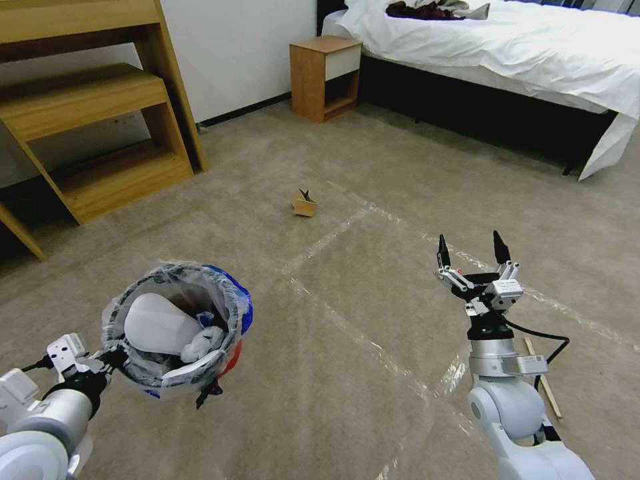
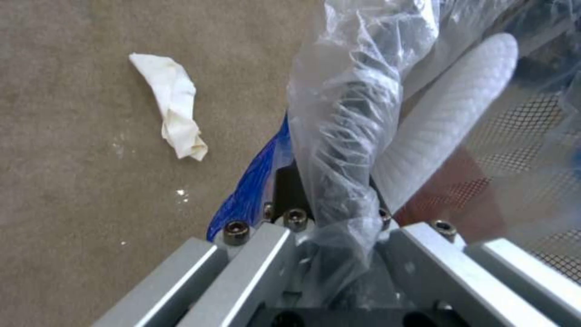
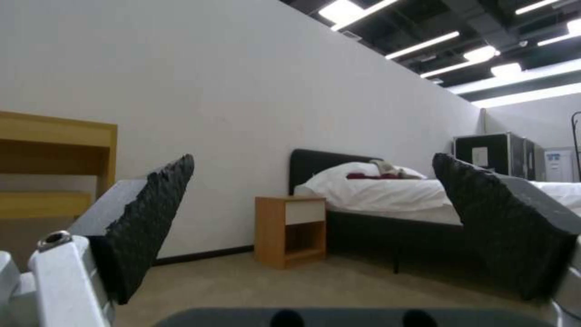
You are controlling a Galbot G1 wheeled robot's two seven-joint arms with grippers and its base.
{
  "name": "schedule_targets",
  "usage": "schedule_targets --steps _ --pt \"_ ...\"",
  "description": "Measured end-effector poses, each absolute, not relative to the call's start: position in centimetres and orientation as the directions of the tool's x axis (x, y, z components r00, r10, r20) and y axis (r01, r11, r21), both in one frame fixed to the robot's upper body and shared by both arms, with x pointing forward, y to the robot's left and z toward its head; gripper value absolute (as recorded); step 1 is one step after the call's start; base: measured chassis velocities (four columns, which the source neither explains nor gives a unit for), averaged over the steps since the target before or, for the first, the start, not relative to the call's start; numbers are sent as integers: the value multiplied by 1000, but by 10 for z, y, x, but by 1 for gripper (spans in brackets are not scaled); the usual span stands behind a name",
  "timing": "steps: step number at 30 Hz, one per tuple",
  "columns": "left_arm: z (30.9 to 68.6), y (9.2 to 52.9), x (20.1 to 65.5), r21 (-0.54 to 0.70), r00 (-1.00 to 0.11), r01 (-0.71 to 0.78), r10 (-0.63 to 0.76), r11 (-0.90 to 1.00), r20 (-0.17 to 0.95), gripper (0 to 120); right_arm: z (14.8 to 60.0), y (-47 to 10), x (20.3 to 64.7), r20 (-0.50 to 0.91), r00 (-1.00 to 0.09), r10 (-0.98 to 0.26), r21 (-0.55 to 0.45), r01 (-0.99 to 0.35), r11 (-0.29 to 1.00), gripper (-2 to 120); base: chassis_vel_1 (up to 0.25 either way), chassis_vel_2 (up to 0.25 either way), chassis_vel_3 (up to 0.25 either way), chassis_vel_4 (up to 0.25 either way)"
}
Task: Pick up the trash bin and place the garbage on the floor into it.
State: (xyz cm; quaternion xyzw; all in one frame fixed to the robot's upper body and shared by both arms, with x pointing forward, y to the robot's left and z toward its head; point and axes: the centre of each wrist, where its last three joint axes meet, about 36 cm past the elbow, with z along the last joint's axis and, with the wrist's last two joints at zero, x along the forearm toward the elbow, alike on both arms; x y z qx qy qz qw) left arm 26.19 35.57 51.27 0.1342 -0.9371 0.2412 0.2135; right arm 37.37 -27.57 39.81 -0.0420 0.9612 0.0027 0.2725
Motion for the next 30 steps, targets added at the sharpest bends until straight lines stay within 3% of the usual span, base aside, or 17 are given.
schedule_targets --steps 30 --pt "510 357 264 -402 -874 -362 -156 841 460 1 393 -271 379 -519 -851 -78 -10 -85 996 100 -101 94 90 -97"
